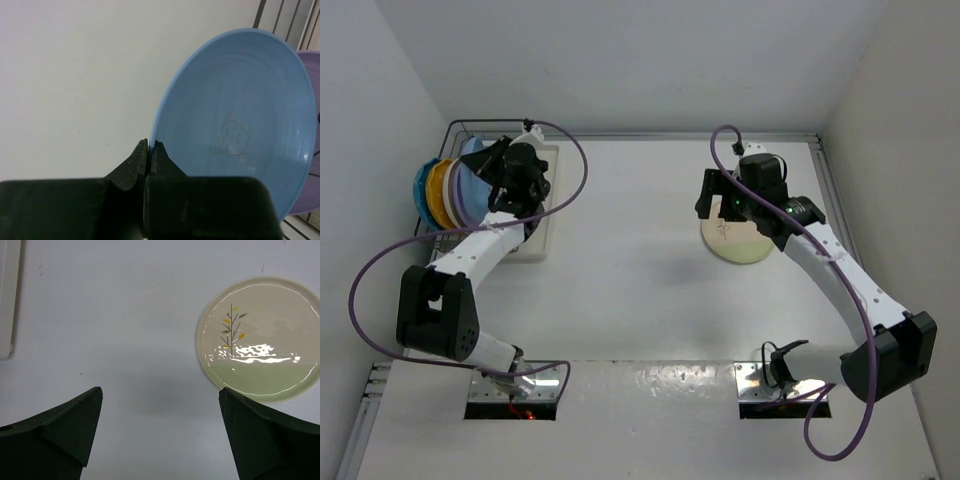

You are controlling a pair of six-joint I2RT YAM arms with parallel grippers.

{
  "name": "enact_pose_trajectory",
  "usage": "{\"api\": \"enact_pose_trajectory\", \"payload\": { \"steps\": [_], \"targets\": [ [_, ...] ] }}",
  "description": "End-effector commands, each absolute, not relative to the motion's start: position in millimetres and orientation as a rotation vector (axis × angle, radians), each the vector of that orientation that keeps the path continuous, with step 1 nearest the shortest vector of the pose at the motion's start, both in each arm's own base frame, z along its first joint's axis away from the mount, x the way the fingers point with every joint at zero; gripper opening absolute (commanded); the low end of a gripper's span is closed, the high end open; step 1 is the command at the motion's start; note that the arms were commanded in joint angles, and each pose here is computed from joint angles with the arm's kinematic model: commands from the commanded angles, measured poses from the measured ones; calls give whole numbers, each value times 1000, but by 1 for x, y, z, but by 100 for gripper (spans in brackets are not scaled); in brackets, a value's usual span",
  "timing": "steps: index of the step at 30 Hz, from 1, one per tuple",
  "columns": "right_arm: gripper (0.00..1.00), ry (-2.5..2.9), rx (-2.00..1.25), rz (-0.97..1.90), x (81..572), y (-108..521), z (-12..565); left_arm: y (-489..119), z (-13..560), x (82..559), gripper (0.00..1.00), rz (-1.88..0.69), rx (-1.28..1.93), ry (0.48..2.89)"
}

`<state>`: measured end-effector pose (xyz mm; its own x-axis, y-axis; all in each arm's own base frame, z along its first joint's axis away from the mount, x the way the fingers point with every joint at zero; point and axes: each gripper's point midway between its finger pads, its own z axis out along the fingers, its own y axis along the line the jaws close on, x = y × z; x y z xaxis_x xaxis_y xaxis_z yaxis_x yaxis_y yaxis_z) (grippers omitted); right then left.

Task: Load the plates into the dish rack

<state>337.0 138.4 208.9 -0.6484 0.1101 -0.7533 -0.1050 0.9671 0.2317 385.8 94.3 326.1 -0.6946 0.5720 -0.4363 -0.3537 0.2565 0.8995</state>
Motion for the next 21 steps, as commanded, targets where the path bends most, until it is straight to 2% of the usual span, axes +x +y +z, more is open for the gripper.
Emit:
{"api": "enact_pose_trajectory", "payload": {
  "steps": [1,5,11,18,20,21],
  "targets": [
    [100,2191,-11,323,349,143,228,99,327,377,0,1552,163,1750],
    [100,2199,-17,322,350,143,226,102,315,377,0,1549,176,1770],
    [100,2205,-20,321,351,144,223,97,289,386,0,1403,186,1865],
    [100,2216,-31,310,351,143,218,102,259,387,1,1396,193,1924],
    [100,2222,-39,307,350,143,216,101,246,384,13,1386,210,1949],
    [100,2232,-39,300,350,142,213,101,245,384,27,1382,207,1954]
  ]
}}
